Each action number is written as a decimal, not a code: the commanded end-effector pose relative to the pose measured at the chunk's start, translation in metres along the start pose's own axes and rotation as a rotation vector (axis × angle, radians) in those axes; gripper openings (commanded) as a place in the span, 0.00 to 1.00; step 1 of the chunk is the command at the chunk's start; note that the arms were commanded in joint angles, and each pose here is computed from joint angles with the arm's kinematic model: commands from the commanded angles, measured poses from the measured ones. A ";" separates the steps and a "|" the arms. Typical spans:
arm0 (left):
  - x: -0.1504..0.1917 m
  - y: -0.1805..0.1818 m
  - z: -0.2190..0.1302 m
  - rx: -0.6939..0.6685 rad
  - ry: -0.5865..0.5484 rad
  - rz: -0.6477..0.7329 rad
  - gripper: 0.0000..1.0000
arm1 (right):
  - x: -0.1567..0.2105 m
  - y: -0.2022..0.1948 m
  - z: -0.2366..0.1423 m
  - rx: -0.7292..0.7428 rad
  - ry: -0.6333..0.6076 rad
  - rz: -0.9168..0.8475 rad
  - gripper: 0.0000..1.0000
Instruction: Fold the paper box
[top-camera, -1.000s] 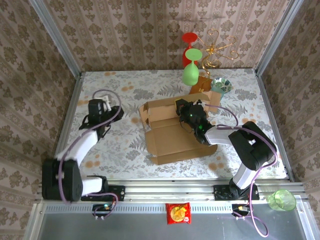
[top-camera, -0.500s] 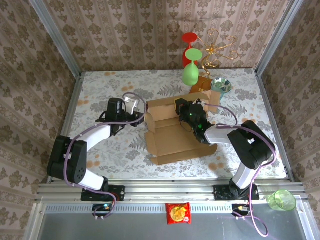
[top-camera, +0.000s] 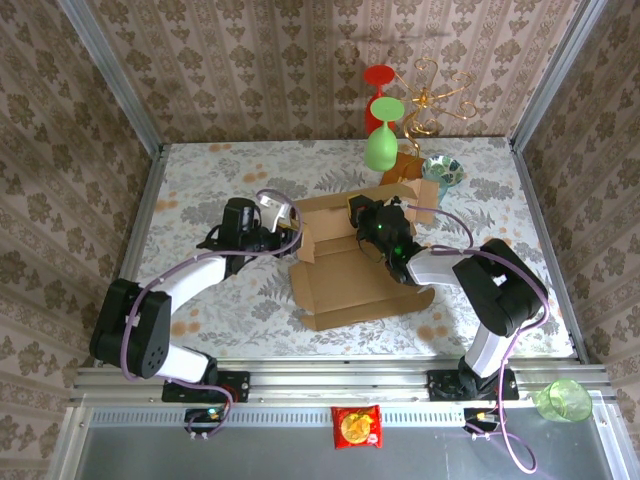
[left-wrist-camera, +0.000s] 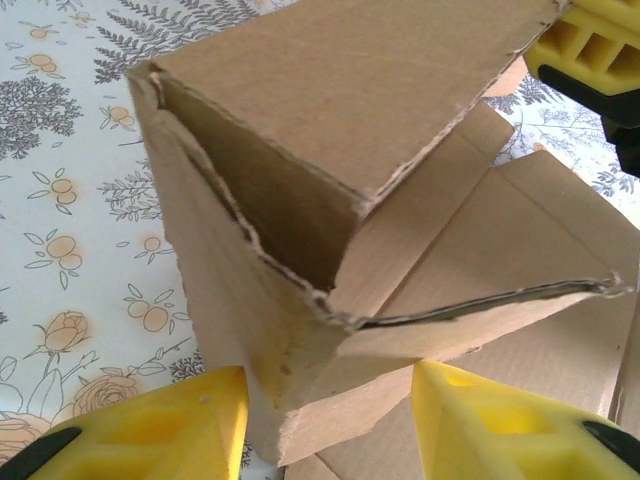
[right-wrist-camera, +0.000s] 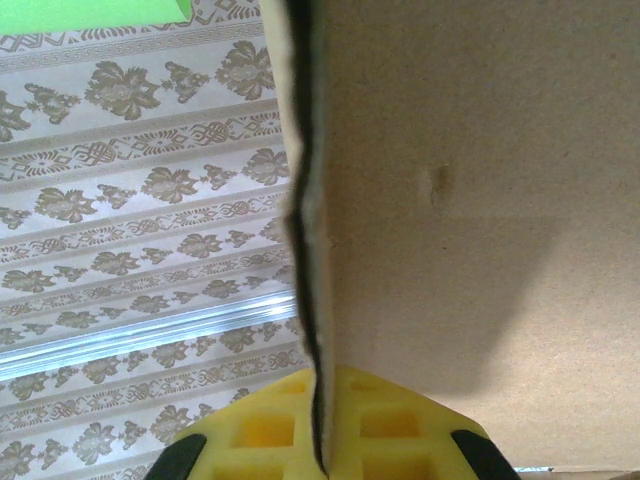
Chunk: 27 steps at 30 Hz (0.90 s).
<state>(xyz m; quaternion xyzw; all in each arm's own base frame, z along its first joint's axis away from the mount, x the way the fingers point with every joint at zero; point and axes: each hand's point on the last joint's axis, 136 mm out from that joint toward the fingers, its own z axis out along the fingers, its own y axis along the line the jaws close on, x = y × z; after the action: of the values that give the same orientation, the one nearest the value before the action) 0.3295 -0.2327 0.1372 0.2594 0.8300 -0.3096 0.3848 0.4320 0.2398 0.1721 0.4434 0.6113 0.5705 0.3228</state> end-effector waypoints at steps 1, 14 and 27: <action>-0.008 -0.002 -0.004 -0.007 -0.044 0.013 0.48 | 0.002 -0.009 0.005 0.037 0.014 -0.007 0.00; -0.016 0.010 0.024 -0.150 -0.041 0.026 0.47 | 0.004 -0.009 0.008 0.037 0.026 0.004 0.00; -0.010 0.024 0.044 -0.444 -0.036 0.038 0.45 | 0.005 -0.007 0.009 0.031 0.025 0.015 0.00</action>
<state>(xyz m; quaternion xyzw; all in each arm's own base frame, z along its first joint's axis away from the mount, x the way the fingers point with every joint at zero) 0.3589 -0.2508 0.1073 0.2028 0.8667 -0.1455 0.4320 0.4363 0.2392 0.1714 0.4452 0.6121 0.5702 0.3194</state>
